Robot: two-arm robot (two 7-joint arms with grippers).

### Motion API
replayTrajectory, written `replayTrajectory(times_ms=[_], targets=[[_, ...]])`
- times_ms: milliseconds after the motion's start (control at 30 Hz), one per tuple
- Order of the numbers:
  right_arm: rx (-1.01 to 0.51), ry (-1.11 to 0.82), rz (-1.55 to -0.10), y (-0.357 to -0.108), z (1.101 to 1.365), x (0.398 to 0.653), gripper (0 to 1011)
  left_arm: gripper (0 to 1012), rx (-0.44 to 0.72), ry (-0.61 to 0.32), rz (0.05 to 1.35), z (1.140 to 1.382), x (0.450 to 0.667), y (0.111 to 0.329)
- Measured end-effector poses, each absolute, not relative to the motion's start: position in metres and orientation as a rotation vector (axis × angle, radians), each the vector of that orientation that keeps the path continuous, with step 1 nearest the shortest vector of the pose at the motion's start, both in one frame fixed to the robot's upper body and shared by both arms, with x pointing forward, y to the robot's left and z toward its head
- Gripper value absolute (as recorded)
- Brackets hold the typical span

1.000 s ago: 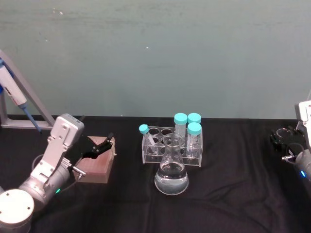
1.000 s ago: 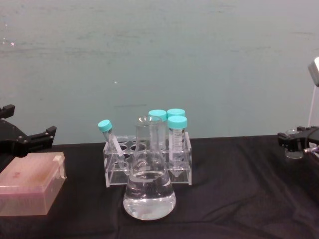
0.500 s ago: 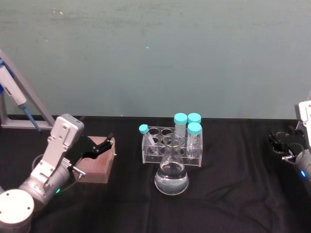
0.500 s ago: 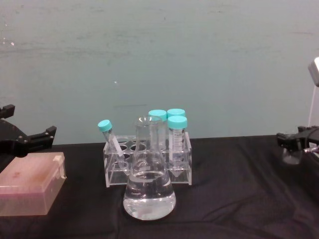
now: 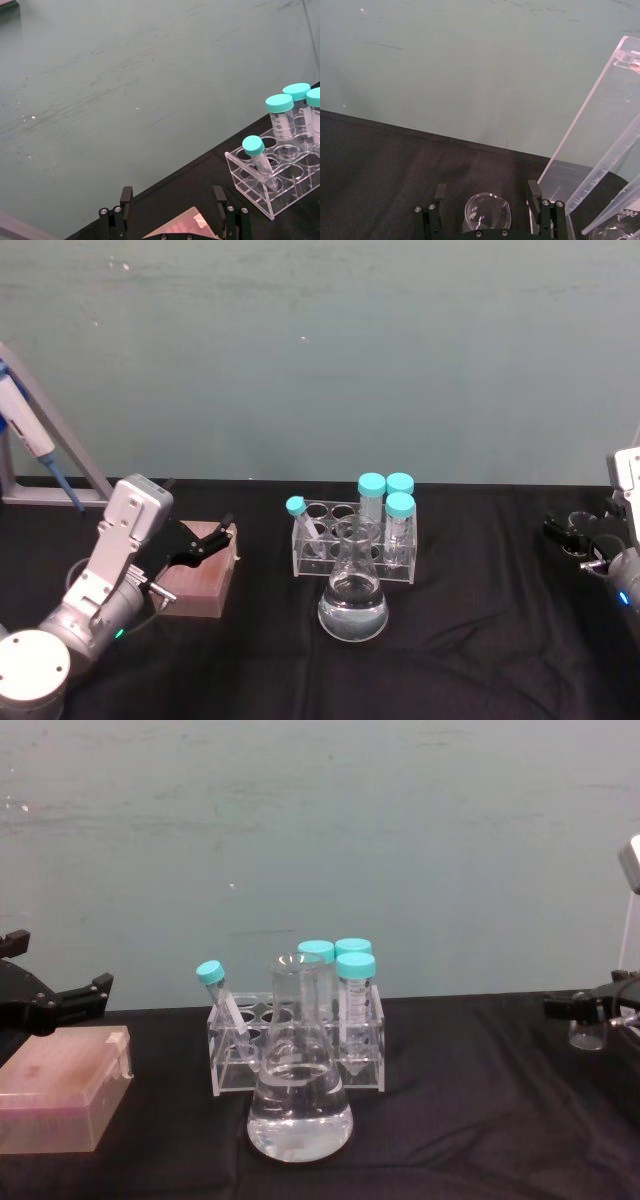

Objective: Place the experimental apparatus aside using one hand.

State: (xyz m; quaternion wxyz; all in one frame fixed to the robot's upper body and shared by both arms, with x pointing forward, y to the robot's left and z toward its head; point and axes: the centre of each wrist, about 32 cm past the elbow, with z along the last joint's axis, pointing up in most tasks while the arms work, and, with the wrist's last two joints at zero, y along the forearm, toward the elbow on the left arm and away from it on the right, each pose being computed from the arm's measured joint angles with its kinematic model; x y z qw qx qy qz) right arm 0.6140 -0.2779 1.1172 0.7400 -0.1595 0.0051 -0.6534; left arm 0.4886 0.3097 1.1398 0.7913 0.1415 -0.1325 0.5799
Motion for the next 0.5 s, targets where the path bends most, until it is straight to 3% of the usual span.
replayTrajectory(times_ms=[500], targets=[[-0.350,0.011,-1.433,-0.2779,1.1172,0.6140,1002,1000,0.304,-0.285,1.248,1.1398,0.4886,0.3097]])
